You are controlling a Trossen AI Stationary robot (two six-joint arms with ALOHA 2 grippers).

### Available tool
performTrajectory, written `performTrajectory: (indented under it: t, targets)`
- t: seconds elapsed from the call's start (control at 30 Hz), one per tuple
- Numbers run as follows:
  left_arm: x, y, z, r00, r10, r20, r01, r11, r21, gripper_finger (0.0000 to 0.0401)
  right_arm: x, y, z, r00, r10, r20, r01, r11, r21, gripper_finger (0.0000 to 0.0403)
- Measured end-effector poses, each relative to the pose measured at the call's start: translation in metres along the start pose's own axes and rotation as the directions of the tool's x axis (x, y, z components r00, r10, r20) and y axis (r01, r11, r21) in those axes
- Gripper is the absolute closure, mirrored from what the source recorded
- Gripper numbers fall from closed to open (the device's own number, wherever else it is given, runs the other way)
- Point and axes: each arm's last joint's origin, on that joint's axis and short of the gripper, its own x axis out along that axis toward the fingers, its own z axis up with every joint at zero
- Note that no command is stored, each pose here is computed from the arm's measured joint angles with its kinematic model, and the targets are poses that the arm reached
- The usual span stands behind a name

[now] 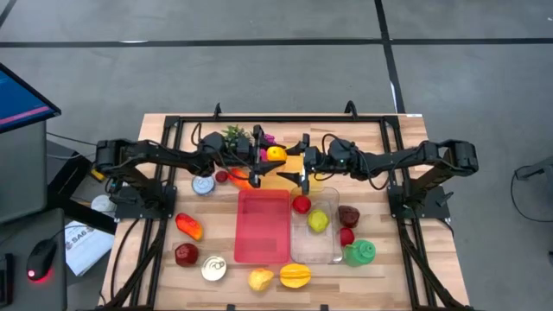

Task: Pick & Place Food Item
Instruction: Put the middle mango on the center into the transparent bin

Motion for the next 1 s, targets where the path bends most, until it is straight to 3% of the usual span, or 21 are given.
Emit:
performTrajectory:
  t: [0.27,0.53,0.8,1.0]
  targets:
    - [-0.0002,-0.0001,-0.0041,0.999,-0.003,-0.045,0.002,1.0,-0.011,0.0207,-0.0005,-0.0011,0.0009,1.0,-0.004,0.006,0.004,1.0,0.0,0.015]
    - [-0.0003,-0.0001,-0.0048,0.999,-0.001,-0.051,0.0,1.0,-0.015,0.0207,-0.0005,-0.0016,0.0015,1.0,-0.006,0.012,0.006,1.0,-0.001,0.0176]
    - [-0.0004,-0.0001,-0.0051,0.999,0.0,-0.053,-0.001,1.0,-0.016,0.02,-0.0005,-0.0018,0.0016,1.0,-0.01,0.013,0.01,1.0,-0.001,0.0251]
    - [-0.0005,-0.0001,-0.0057,0.998,0.001,-0.059,-0.002,1.0,-0.017,0.0199,-0.0005,-0.0018,0.0015,1.0,-0.01,0.012,0.01,1.0,-0.001,0.0256]
